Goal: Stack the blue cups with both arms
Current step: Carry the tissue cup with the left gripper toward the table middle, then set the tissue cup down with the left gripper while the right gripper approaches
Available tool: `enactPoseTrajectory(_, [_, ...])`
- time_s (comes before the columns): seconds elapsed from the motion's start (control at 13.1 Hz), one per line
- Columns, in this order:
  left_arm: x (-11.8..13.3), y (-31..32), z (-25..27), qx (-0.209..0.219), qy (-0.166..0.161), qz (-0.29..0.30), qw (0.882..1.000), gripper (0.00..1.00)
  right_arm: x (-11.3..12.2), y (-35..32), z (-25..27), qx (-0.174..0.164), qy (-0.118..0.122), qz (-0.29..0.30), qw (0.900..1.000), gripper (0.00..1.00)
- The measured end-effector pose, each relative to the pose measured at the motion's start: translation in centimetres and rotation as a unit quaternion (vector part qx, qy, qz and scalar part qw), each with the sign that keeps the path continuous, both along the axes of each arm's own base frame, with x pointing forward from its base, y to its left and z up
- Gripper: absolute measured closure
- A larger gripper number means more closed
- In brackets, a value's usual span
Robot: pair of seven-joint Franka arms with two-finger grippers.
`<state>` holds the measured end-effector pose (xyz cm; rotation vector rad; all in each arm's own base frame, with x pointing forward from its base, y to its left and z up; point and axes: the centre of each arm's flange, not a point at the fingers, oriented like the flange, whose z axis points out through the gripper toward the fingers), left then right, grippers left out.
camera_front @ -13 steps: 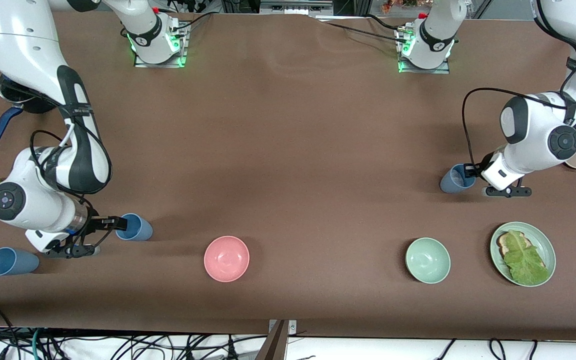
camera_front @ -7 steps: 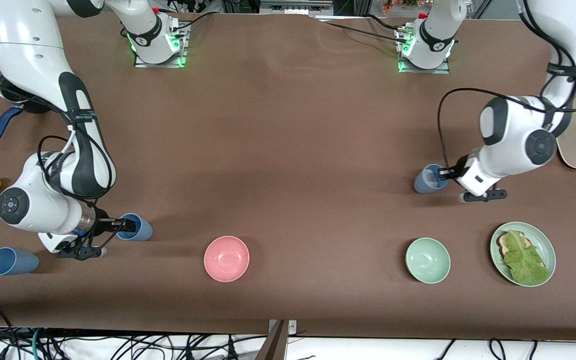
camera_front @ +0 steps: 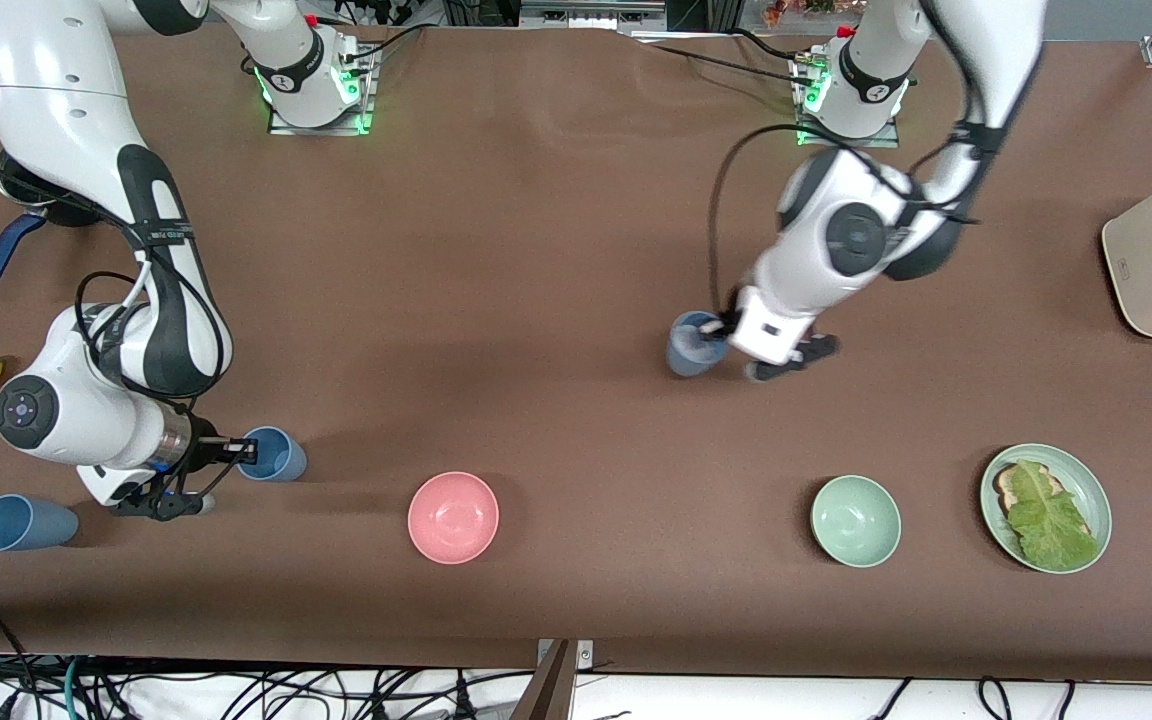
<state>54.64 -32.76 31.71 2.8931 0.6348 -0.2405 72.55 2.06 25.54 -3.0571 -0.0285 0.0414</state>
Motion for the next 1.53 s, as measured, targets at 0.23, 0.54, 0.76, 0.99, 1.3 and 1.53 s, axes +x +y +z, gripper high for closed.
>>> enactPoseTrajectory(0.23, [-0.2, -6.0, -3.2, 0.012, 0.008, 0.004, 1.000, 0.99, 0.0, 0.1, -0.1, 0.000, 0.001, 0.001, 1.000, 0.96])
enactPoseTrajectory(0.54, [0.6, -7.1, -6.8, 0.035, 0.011, 0.004, 0.999, 0.92, 0.3, 1.3, 1.7, -0.003, 0.014, 0.018, 1.000, 0.96])
enactPoseTrajectory(0.76, [2.8, -5.7, -5.0, 0.035, 0.000, 0.020, 0.999, 0.60, 0.4, 4.0, 7.6, 0.002, 0.047, 0.043, 0.998, 0.96])
enactPoseTrajectory(0.99, [5.6, -1.3, -2.4, 0.055, 0.004, 0.030, 0.998, 0.26, -0.8, 7.0, 14.6, 0.001, 0.077, 0.026, 0.997, 0.96])
enactPoseTrajectory(1.3, [9.1, 9.1, 2.3, 0.076, 0.055, -0.030, 0.995, 0.00, -3.8, 18.8, 17.2, -0.016, 0.081, -0.025, 0.996, 0.96])
enactPoseTrajectory(1.53, [12.2, 19.2, 5.1, 0.059, 0.059, -0.066, 0.994, 0.00, -7.1, 27.9, 17.0, -0.033, 0.085, -0.071, 0.993, 0.96])
